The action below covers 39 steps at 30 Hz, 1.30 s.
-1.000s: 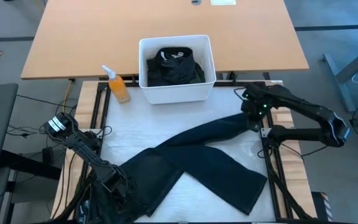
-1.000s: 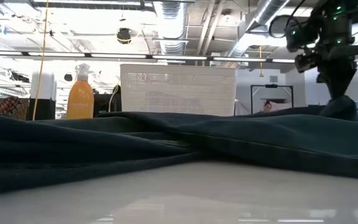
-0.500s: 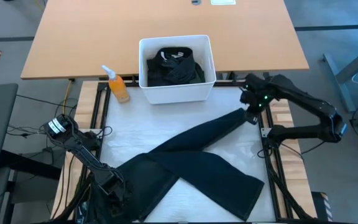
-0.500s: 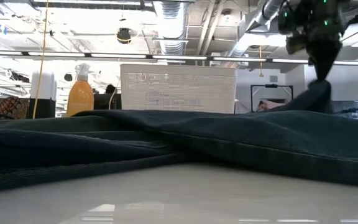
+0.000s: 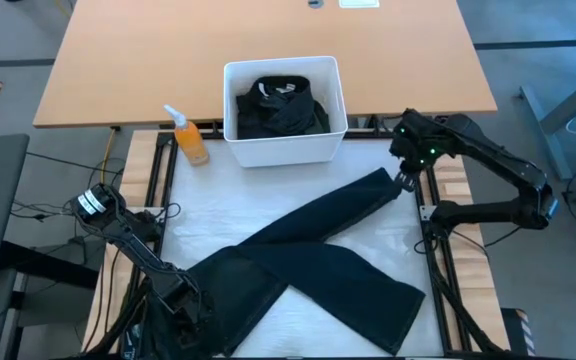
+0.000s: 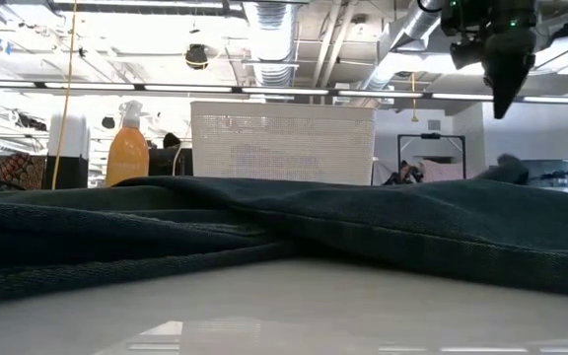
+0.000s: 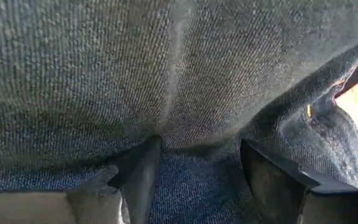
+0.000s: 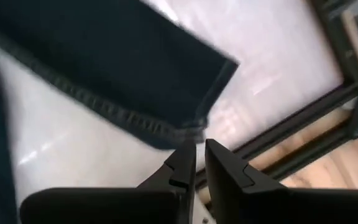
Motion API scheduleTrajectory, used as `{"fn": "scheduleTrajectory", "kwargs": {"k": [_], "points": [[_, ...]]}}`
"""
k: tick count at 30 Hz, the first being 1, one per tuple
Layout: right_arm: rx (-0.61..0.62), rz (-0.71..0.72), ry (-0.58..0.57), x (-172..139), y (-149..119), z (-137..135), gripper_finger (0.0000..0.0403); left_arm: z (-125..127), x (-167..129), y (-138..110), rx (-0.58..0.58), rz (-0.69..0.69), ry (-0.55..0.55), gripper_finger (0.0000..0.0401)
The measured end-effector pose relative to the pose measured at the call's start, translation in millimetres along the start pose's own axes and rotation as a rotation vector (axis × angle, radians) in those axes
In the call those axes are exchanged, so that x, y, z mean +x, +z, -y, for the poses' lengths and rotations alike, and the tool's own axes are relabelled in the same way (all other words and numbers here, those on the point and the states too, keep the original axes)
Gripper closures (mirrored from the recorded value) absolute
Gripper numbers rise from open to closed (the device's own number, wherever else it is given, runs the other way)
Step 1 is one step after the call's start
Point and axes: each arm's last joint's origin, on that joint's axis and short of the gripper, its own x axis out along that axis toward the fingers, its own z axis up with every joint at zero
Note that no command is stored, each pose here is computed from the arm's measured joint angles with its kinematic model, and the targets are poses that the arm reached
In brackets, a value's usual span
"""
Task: Fold laundry
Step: Fold the dark blue jeans from the white laundry organizer
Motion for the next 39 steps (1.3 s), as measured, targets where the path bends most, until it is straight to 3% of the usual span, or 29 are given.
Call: {"fn": "scheduleTrajectory", "kwargs": {"k": [4, 7, 15, 21, 26, 29, 34, 39], "points": [[0.003, 0.166, -0.011, 11, 18, 1, 0.0340, -1, 0, 0, 0.040, -0.009, 0.013, 0.0184], [-0.008, 0.194, -0.005, 30, 33, 2, 0.0340, -2, 0, 0, 0.032, 0.007, 0.020, 0.0184], [0.034, -0.026, 0.023, 100, 53, 8, 0.0332, 0, 3, -6, -0.006, 0.024, 0.022, 0.0184], [0.063, -0.167, 0.042, 138, 48, 6, 0.0272, 1, 5, -9, 0.016, 0.059, 0.028, 0.0184], [0.149, -0.136, 0.029, 163, 29, 7, 0.0207, 1, 5, -9, 0.024, 0.087, 0.033, 0.0184], [0.215, -0.092, 0.021, 181, 17, 4, 0.0189, 1, 5, -9, 0.042, 0.091, 0.036, 0.0184], [0.238, -0.079, 0.011, 202, 3, -7, 0.0204, 0, 5, -9, 0.078, 0.088, 0.052, 0.0184], [0.166, -0.075, -0.004, 201, 2, -21, 0.0275, -1, 5, -9, 0.072, 0.093, 0.056, 0.0184]]}}
